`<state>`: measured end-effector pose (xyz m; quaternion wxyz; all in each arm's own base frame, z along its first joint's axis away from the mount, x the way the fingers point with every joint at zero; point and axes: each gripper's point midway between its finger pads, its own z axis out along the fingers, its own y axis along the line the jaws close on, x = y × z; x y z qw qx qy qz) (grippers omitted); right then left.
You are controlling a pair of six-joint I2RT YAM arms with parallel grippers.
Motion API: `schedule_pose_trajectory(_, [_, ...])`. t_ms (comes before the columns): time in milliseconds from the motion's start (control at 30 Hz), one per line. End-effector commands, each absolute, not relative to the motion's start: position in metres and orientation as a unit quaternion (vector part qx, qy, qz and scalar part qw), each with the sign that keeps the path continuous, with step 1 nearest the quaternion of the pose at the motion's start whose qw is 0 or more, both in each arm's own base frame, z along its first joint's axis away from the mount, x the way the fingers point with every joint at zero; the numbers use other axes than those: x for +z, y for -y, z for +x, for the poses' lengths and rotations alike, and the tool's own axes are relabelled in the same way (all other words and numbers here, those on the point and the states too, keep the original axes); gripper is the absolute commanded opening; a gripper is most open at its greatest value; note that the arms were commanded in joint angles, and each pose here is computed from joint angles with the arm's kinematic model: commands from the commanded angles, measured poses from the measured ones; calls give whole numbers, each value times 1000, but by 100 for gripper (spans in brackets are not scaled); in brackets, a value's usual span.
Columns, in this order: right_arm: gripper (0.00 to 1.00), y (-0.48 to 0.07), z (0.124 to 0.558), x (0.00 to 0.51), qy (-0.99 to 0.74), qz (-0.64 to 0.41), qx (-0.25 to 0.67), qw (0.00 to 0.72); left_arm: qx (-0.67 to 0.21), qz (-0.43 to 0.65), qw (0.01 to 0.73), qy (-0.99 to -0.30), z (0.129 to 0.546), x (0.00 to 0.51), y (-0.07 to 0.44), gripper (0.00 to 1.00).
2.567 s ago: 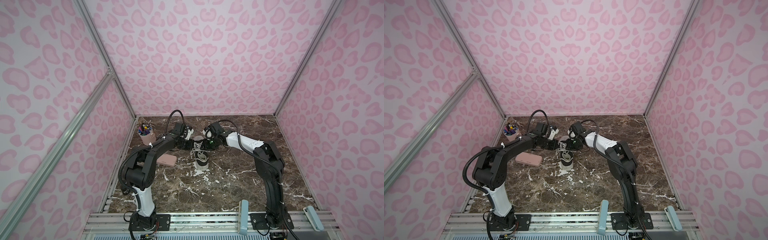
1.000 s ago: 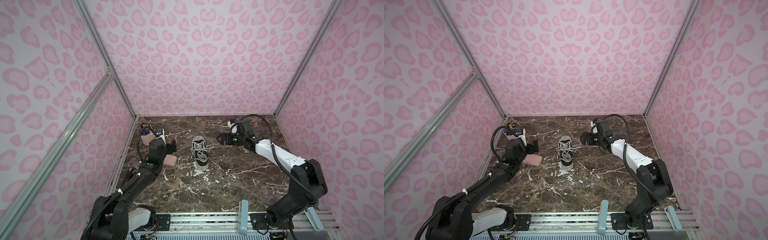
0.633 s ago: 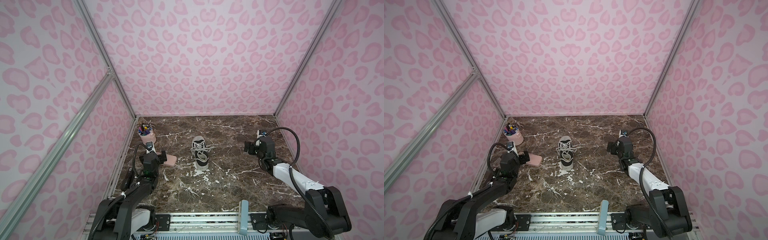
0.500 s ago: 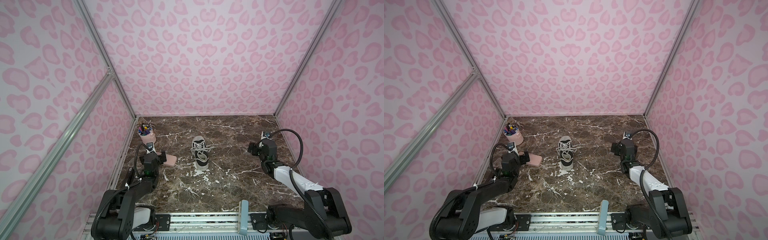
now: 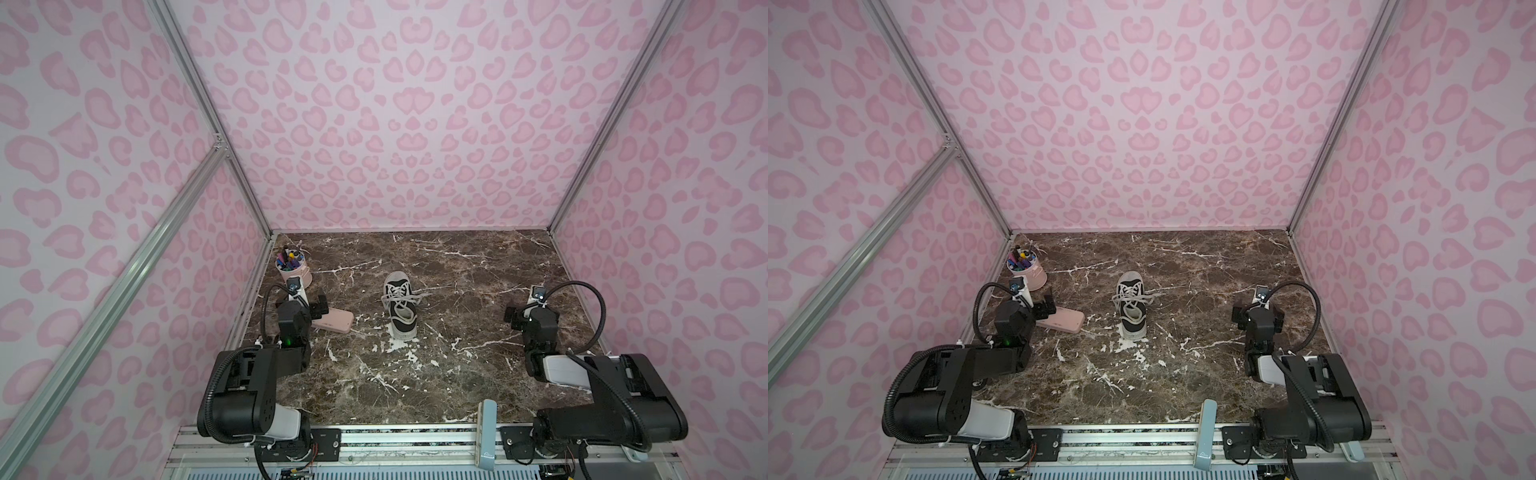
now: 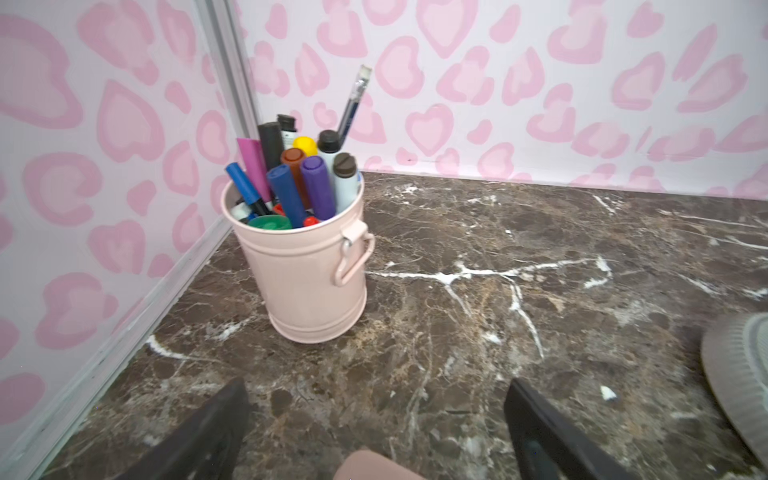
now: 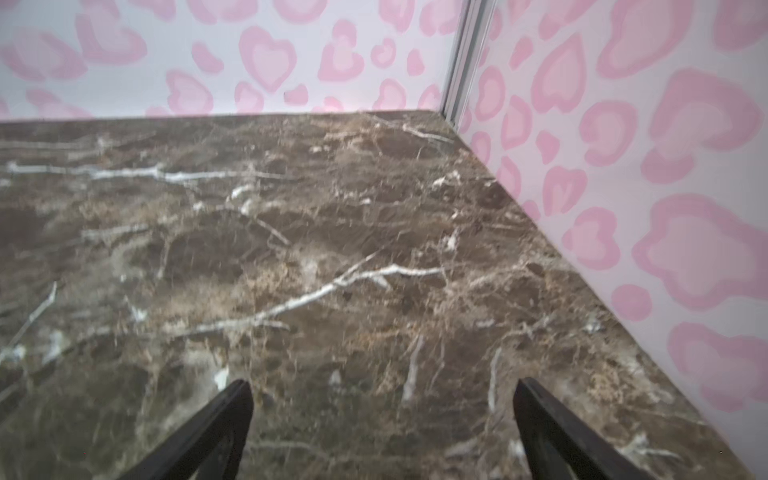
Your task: Tie the shoes
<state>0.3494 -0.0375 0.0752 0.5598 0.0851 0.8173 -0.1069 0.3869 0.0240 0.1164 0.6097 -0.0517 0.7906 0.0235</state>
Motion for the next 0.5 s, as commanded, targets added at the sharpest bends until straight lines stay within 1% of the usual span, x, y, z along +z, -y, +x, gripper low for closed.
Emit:
schedule_pose_trajectory(0, [100,27,370,110,-763,67,-84,638,4,-40,607,-793,389,115,-17,97])
schedule_pose_trajectory(33, [100,25,375,111,-763,62,-83,639,4,-40,607,-794,389,116,-16,97])
schedule_pose_trajectory(100, [100,25,381,100,-795,58,-86,597,5,-40,607,-794,389,115,-16,97])
schedule_pose_trajectory(133, [100,25,386,99,-803,57,-86,588,5,-40,607,-794,389,116,-17,97])
schedule_pose_trajectory(233, [100,26,389,101,-795,61,-80,598,5,-40,607,-794,389,116,-17,97])
schedule_pose_trajectory(367, [100,25,390,98,-806,56,-80,583,5,-40,607,-794,389,115,-17,97])
schedule_pose_trajectory(467, [100,26,390,99,-802,58,-81,588,5,-40,607,-793,389,116,-17,97])
